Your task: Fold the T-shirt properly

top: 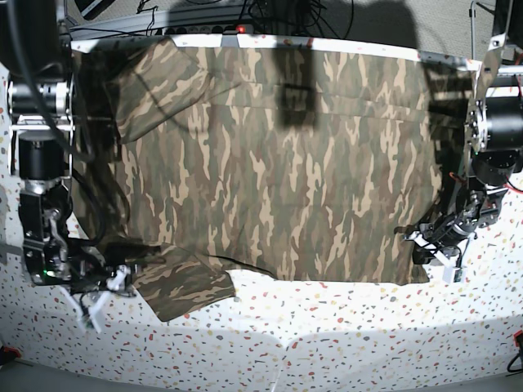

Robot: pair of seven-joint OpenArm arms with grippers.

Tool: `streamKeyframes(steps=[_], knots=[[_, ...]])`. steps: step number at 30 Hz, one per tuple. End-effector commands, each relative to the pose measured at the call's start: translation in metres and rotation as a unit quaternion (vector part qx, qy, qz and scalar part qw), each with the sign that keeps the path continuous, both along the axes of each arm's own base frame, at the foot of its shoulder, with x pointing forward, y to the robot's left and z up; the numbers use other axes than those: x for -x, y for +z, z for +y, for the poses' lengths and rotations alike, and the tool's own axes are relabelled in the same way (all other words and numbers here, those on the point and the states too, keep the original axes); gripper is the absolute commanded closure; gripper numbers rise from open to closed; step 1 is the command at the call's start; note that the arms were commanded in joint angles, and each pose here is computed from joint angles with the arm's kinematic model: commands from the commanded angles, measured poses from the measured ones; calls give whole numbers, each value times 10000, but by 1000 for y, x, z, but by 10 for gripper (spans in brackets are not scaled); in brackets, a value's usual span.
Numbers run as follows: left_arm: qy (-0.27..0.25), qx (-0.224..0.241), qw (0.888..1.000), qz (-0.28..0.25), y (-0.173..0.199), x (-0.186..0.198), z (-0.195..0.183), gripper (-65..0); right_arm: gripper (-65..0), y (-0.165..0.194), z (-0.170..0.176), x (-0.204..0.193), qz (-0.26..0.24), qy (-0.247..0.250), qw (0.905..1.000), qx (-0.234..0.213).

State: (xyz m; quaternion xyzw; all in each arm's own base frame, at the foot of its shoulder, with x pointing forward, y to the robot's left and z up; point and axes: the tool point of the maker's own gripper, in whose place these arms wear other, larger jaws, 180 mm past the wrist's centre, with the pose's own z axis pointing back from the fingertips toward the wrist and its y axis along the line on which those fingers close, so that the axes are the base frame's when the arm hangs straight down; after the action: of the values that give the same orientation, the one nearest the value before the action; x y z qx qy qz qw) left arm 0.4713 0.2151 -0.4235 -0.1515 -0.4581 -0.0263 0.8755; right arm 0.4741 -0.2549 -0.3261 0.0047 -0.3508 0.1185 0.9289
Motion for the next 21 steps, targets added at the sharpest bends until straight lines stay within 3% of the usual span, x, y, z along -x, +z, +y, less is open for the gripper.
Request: streamKeyframes(steps=[1, 7, 12, 21], knots=[[-32, -3, 9999, -165, 16, -13, 1, 0, -291, 32, -4, -22, -354, 21, 9993, 72], [-94, -41, 9999, 97, 5, -5, -1, 0, -291, 31, -6, -38, 241, 54, 9989, 386], [-43, -20, 9999, 165, -11, 10, 0, 0, -291, 17, -5, -34, 605, -34, 9976, 325], [186, -101, 9998, 4, -16, 14, 8, 0, -291, -8, -34, -32, 463, -181, 9960, 739]])
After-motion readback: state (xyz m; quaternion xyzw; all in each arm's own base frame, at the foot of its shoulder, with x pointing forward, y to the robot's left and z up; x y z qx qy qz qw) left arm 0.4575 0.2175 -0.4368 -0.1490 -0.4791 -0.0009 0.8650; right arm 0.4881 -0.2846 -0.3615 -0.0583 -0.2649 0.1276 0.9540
